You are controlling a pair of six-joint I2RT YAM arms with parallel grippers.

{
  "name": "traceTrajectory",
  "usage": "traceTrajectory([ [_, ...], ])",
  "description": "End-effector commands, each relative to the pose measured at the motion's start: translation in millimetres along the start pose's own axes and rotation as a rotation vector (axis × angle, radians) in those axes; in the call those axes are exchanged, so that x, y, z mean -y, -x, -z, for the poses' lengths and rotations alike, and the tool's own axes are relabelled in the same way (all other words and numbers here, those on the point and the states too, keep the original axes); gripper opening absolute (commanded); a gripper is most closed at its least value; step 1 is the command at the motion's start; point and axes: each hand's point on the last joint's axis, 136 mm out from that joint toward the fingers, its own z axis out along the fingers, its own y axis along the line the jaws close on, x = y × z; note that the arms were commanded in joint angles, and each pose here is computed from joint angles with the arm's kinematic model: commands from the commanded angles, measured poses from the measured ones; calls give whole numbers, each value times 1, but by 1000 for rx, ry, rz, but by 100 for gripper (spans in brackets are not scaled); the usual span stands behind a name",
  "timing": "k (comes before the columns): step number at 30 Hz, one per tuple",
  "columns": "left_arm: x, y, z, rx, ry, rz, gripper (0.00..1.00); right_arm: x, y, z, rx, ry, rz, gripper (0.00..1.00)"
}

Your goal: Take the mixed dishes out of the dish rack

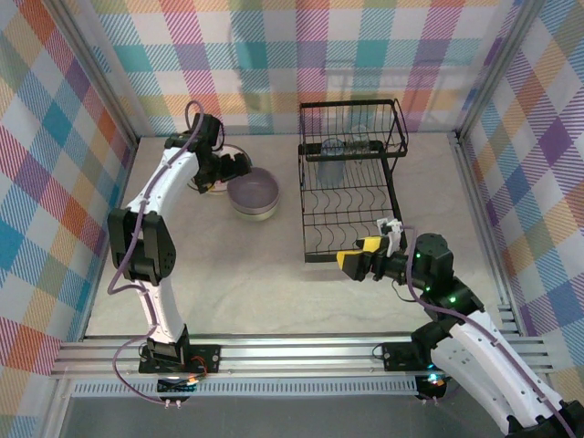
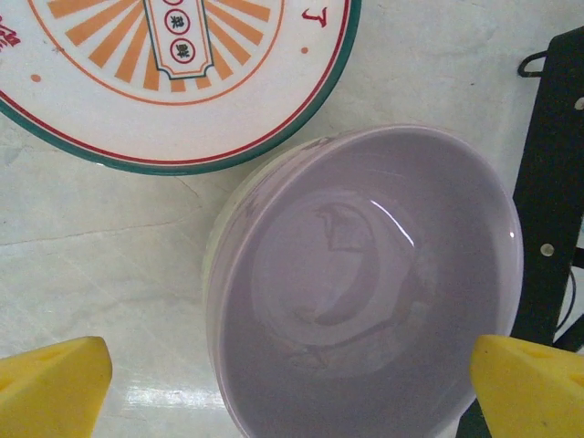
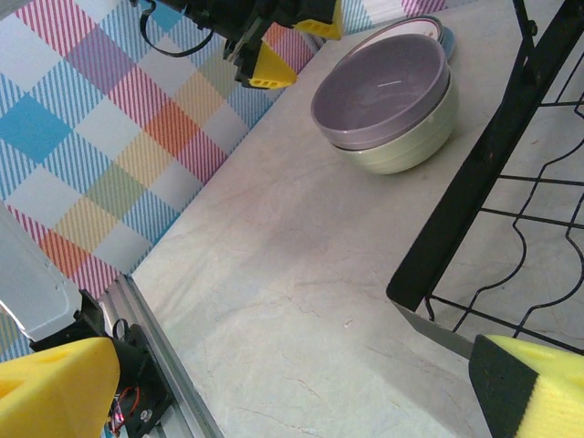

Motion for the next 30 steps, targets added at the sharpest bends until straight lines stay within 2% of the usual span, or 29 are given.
traceTrajectory([
  [1, 2, 10, 30, 62, -35, 9, 100, -1, 2, 3, 11, -7, -1, 99],
  [7, 15, -1, 64, 100, -135, 9, 100, -1, 2, 6, 22, -14, -3, 99],
  [13, 30, -42, 90, 85, -235, -55, 100, 1, 2, 7, 24, -29, -8, 99],
  [19, 31, -87, 104, 71, -260, -130, 100, 6, 4, 9, 32, -63, -15, 99],
  [24, 22, -104, 124, 99, -248, -171, 100, 9, 5, 11, 37, -91, -19, 99],
  [30, 26, -131, 143, 96, -299, -225, 100, 18, 6, 15, 43, -155, -11, 99],
])
